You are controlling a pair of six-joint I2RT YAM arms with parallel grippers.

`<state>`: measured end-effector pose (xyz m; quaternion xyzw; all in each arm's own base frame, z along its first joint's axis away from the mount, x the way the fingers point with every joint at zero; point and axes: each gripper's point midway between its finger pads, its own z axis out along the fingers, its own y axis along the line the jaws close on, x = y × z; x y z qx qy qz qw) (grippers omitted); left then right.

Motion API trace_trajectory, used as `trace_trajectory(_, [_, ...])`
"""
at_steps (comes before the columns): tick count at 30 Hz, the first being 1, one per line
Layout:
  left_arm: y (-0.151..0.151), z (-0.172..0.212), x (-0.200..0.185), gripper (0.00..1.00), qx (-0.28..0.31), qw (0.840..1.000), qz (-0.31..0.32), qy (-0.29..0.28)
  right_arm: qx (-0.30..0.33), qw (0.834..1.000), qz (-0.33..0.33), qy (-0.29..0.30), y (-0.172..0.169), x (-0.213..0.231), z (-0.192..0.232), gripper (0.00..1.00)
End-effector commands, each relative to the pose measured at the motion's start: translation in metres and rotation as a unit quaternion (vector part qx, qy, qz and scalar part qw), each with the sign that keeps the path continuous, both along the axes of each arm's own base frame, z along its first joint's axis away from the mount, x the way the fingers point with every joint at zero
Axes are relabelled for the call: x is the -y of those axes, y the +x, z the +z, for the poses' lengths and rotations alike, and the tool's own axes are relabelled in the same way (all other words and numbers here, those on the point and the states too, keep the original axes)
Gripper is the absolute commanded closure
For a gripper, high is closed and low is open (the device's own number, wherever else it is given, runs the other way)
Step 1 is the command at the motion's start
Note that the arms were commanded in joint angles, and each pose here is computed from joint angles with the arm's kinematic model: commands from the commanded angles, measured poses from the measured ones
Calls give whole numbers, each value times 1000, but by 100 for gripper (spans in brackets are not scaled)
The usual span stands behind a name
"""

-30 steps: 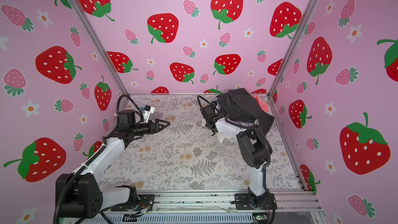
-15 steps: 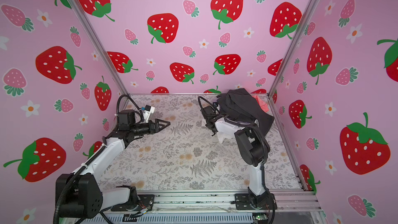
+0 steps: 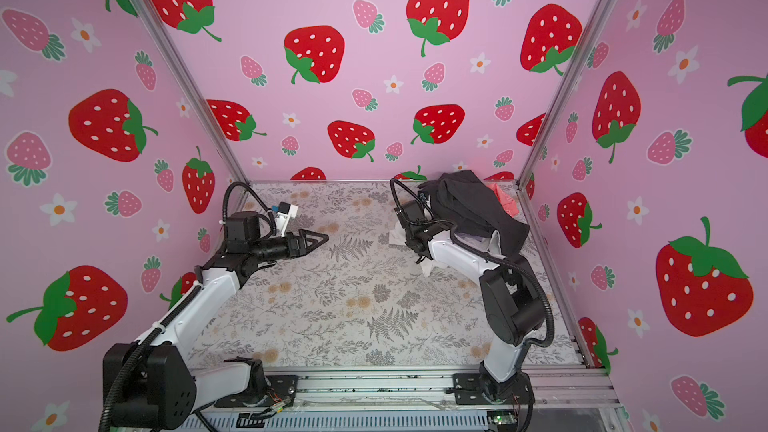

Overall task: Pick out a specific cloth from the pile
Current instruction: 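Close the right gripper on the lavender cloth edge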

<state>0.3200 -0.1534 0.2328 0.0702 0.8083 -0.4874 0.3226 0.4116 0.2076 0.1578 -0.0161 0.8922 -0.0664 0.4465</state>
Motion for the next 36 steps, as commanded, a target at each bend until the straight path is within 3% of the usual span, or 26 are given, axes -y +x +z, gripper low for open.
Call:
trace_trajectory(1, [-4, 12, 4, 1, 21, 1000, -10, 3, 20, 1000, 7, 2, -8, -1, 20, 100])
trace_trajectory(13, [-9, 16, 8, 1, 31, 999, -14, 6, 95, 995, 3, -4, -18, 8, 93, 100])
trace_trajectory(36, [-8, 15, 9, 1, 29, 999, -16, 7, 185, 982, -11, -23, -30, 18, 172, 100])
